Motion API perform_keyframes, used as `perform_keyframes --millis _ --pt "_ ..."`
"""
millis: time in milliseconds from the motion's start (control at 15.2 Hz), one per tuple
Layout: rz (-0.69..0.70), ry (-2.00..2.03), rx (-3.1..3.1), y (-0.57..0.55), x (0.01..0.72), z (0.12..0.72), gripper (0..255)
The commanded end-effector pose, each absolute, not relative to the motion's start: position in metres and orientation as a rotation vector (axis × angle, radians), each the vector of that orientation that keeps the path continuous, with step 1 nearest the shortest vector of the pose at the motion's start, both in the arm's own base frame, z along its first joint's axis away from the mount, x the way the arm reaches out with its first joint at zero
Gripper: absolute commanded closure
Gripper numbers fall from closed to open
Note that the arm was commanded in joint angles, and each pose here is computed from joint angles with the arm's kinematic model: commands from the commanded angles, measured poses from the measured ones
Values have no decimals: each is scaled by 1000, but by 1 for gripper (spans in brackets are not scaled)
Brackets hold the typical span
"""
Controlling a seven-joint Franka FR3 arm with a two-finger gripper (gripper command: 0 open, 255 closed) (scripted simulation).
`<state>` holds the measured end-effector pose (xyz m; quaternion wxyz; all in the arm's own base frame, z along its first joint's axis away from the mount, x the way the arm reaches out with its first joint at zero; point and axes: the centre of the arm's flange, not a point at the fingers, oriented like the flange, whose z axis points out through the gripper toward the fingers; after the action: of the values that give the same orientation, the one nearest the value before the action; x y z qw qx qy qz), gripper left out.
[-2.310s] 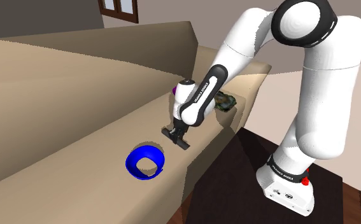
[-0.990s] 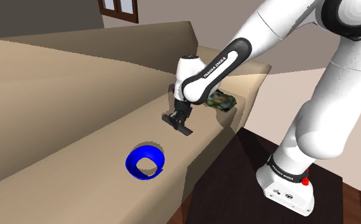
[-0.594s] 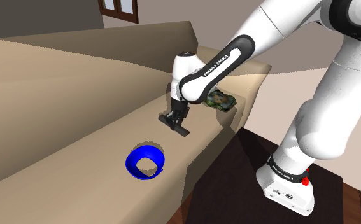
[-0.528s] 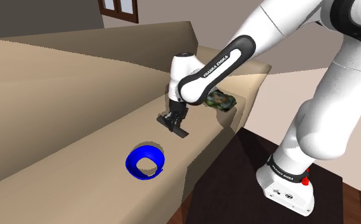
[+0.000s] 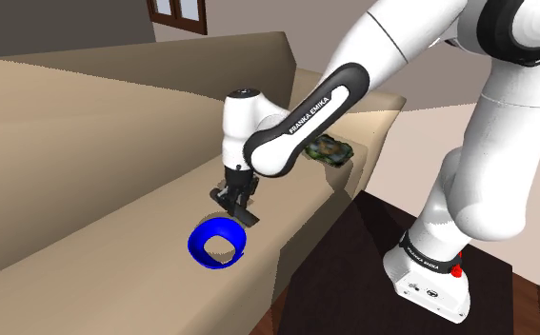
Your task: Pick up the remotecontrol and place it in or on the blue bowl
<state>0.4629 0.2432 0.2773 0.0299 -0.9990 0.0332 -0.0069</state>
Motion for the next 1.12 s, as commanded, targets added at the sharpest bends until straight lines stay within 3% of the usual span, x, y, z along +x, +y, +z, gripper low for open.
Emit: perform_keyframes --millis 0,1056 --pt "-21 105 -3080 269 462 274 255" --pt "-21 105 -3080 305 461 212 255"
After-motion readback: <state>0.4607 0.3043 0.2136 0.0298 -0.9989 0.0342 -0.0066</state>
